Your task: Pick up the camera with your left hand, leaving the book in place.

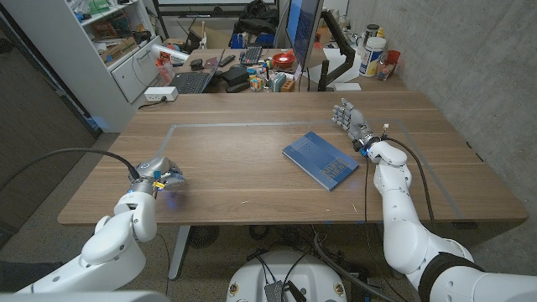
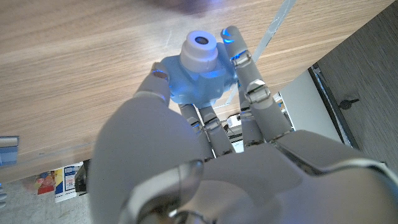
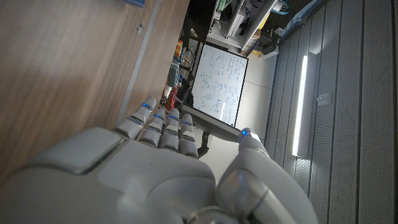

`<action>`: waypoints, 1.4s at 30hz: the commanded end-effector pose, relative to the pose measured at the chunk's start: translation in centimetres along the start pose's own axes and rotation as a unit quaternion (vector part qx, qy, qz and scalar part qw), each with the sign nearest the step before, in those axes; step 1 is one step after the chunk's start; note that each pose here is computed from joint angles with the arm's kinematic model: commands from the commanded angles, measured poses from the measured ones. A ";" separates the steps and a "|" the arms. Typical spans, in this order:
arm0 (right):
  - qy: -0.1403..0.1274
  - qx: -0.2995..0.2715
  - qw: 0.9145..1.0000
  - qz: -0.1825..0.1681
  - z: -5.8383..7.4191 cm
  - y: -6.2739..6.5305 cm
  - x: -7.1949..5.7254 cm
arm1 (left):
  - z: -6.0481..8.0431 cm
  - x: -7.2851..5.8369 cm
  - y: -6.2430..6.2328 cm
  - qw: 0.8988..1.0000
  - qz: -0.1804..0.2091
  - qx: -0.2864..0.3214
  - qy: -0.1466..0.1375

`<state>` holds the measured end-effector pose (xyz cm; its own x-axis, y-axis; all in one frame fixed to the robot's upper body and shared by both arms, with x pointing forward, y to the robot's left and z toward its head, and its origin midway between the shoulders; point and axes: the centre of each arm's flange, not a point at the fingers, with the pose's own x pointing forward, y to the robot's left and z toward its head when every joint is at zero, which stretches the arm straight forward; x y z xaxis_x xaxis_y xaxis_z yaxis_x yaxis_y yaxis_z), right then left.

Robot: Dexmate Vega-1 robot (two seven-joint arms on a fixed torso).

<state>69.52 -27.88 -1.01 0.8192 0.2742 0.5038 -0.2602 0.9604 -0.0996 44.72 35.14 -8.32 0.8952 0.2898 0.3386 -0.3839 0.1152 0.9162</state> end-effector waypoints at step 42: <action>-0.006 0.002 1.000 -0.005 0.1 -0.4 -0.1 | 2.8 -1.0 4.6 0.996 0.064 -0.020 -0.053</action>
<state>69.40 -28.49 -0.83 0.8147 0.2659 0.5152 -0.2542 0.9625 -0.0948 43.54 33.06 -4.69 0.8665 0.2149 0.4506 -0.4824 0.1277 0.8666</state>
